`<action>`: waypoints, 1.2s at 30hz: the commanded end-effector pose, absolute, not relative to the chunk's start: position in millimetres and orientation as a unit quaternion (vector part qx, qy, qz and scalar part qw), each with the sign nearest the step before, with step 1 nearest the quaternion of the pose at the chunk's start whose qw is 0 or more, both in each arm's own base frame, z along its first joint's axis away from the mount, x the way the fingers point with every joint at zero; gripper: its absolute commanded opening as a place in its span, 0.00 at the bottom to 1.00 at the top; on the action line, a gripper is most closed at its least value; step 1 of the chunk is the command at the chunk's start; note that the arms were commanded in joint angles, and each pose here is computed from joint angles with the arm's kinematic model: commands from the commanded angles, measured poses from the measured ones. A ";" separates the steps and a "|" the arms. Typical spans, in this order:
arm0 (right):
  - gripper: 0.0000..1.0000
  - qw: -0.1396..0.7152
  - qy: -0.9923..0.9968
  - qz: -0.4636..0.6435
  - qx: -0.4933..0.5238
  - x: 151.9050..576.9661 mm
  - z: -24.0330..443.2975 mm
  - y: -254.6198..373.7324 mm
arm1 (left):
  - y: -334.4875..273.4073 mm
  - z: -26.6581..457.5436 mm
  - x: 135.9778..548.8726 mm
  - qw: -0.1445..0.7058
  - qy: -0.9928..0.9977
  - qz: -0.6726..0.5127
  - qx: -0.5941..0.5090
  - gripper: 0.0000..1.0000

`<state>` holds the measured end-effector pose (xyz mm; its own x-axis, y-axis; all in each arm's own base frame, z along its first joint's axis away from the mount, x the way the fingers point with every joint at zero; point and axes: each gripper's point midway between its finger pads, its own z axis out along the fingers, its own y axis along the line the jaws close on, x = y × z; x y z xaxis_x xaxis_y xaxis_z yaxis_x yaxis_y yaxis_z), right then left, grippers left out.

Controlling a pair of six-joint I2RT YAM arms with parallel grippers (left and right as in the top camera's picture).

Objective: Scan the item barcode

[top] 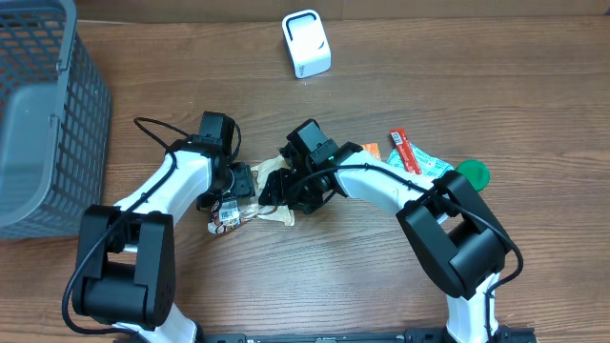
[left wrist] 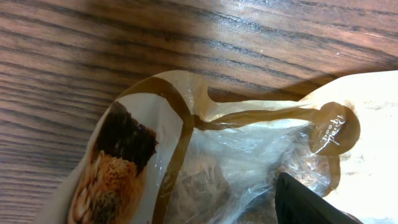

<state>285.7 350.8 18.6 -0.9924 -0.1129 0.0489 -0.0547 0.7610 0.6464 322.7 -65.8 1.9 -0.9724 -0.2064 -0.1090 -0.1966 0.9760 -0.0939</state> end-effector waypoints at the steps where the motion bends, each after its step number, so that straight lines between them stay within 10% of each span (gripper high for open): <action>1: 0.64 0.059 -0.937 -0.342 0.036 284.5 4.5 344.5 | -69.1 -12.9 314.2 0.036 0.995 -0.041 -0.086 0.67; 7: 0.76 0.046 -0.945 -0.322 0.019 295.5 -0.9 331.7 | -72.9 -12.6 313.5 0.033 0.994 -0.052 -0.085 0.65; 17: 0.68 0.033 -0.944 -0.327 -0.014 291.6 -14.0 338.5 | -72.9 -12.6 313.9 0.034 0.994 -0.052 -0.085 0.64; 24: 0.57 0.032 -0.903 -0.426 0.034 286.2 5.2 364.3 | -73.3 -12.3 316.4 0.039 0.995 -0.053 -0.080 0.64; 30: 0.17 0.035 -0.899 -0.436 0.039 285.9 8.2 365.1 | -72.5 -12.0 317.7 0.043 0.996 -0.051 -0.065 0.67; 36: 0.16 0.040 -0.906 -0.421 0.028 289.6 4.9 351.2 | -66.7 4.7 335.2 0.071 0.993 -0.055 -0.073 0.72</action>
<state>292.6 355.8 10.7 -0.9970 -0.0703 0.0317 -0.0206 0.6386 0.7693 330.0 -60.0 2.7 -0.9752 -0.1734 -0.1377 -0.1631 0.9831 -0.0829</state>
